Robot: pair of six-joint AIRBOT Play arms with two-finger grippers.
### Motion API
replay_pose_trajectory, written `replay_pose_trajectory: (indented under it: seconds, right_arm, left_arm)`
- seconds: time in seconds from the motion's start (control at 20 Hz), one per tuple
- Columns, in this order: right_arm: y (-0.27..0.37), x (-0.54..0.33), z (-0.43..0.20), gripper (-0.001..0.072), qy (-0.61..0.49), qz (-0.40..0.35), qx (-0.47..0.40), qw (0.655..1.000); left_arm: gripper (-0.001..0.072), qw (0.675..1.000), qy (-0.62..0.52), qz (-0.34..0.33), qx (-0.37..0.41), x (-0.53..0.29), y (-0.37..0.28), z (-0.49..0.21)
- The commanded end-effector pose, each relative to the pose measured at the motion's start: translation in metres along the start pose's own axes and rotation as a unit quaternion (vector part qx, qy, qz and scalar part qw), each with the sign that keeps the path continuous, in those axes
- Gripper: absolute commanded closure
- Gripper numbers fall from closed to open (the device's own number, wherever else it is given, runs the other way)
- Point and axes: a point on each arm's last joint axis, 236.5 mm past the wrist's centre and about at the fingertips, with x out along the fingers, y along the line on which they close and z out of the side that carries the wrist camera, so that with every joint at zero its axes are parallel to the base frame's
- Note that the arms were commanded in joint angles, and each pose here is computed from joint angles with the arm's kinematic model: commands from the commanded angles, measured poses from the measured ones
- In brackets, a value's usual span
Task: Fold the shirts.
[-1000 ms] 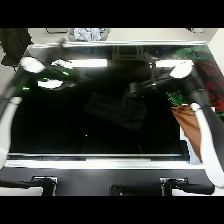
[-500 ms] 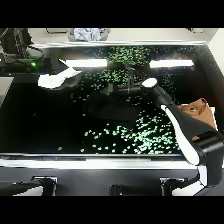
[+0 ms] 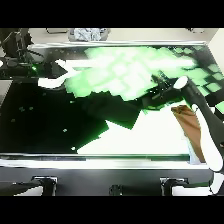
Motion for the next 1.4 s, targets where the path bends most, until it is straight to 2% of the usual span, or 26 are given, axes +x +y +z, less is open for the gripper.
replay_pose_trajectory:
  seconds: [0.0,0.15,0.3,0.35,0.4,0.45,0.55,0.7,1.0,1.35]
  right_arm:
    - [0.000,0.037,-0.018,0.0046,-0.040,0.064,0.073,0.994]
    - [0.002,0.059,-0.005,0.0050,-0.111,0.100,0.149,0.977]
    - [0.013,0.075,-0.001,0.0121,-0.131,0.111,0.183,0.968]
    - [0.023,0.080,0.001,0.0243,-0.131,0.120,0.185,0.967]
    - [0.029,0.081,0.005,0.0569,-0.138,0.124,0.186,0.965]
    - [0.033,0.077,0.011,0.0673,-0.150,0.129,0.171,0.965]
    - [0.041,0.042,0.034,0.0674,-0.195,0.125,0.065,0.971]
    - [0.045,-0.055,0.060,0.0674,-0.237,0.116,-0.002,0.964]
    - [-0.046,-0.244,0.022,0.0673,-0.237,-0.035,0.037,0.970]
    - [-0.102,-0.375,-0.046,0.0672,-0.312,-0.109,0.134,0.934]
  left_arm:
    - [0.0680,1.000,0.001,0.002,0.001,0.000,0.001,-0.001]
    - [0.0680,1.000,0.012,-0.001,-0.001,0.000,0.000,-0.006]
    - [0.0680,1.000,0.017,-0.002,-0.001,0.000,-0.001,-0.008]
    - [0.0680,1.000,0.017,-0.002,-0.001,0.000,-0.001,-0.008]
    - [0.0680,1.000,0.017,-0.002,-0.001,0.000,-0.001,-0.008]
    - [0.0680,1.000,0.017,-0.002,-0.001,0.000,-0.001,-0.008]
    - [0.0680,1.000,0.017,-0.002,0.000,0.000,-0.001,-0.008]
    - [0.0679,1.000,0.017,-0.001,0.000,0.000,0.000,-0.008]
    - [0.0679,1.000,0.030,-0.001,-0.008,0.011,0.007,-0.014]
    - [0.0679,0.999,0.033,-0.001,-0.008,0.014,0.009,-0.015]
